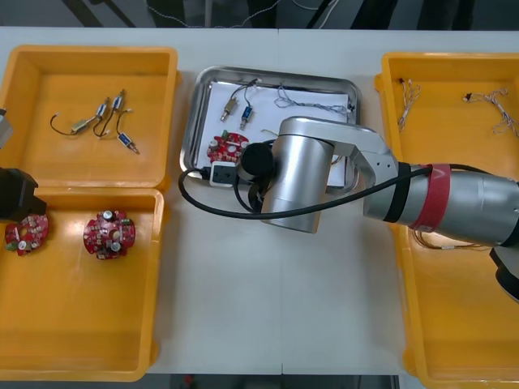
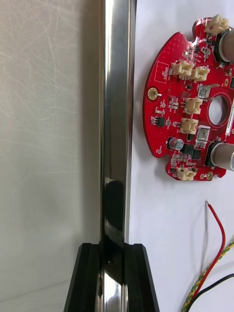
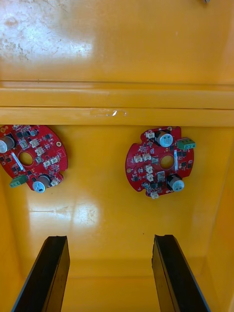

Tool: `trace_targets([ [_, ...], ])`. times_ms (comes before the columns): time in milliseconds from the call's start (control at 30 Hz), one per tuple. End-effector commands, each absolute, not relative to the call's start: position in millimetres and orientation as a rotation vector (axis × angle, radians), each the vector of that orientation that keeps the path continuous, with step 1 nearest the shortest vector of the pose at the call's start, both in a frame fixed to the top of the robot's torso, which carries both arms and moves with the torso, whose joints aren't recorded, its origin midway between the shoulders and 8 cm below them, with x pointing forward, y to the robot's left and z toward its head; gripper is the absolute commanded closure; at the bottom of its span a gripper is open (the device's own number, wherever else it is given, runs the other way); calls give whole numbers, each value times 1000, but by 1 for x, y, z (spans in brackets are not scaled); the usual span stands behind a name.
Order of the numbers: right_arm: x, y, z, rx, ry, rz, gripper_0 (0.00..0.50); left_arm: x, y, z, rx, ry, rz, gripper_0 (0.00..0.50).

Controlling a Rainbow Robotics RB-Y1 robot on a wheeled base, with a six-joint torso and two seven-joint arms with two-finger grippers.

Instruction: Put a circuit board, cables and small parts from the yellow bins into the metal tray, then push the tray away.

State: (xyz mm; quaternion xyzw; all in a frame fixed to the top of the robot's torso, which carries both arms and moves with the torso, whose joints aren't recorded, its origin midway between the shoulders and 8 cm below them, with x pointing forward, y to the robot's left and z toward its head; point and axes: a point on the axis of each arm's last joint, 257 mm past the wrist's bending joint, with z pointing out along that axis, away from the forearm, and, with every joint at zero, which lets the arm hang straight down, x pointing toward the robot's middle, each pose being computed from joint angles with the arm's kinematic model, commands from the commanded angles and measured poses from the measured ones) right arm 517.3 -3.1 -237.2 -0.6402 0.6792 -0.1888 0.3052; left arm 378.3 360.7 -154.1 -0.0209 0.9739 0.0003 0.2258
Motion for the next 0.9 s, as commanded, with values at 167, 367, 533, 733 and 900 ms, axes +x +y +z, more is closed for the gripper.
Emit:
trace_targets([
  [167, 543, -17, -218, -1734, 1668, -584, 466, 375, 377, -140, 38, 2660, 93, 0],
  [367, 550, -20, -216, -1726, 1659, -593, 474, 375, 377, -140, 38, 2660, 93, 0],
  [533, 560, -20, -211, -1712, 1647, -599, 481, 375, 377, -140, 38, 2660, 93, 0],
  [733, 571, -16, -204, -1699, 1626, -606, 496, 375, 377, -140, 38, 2660, 93, 0],
  [900, 584, -13, -197, -1682, 1595, -596, 499, 375, 377, -140, 38, 2660, 93, 0],
])
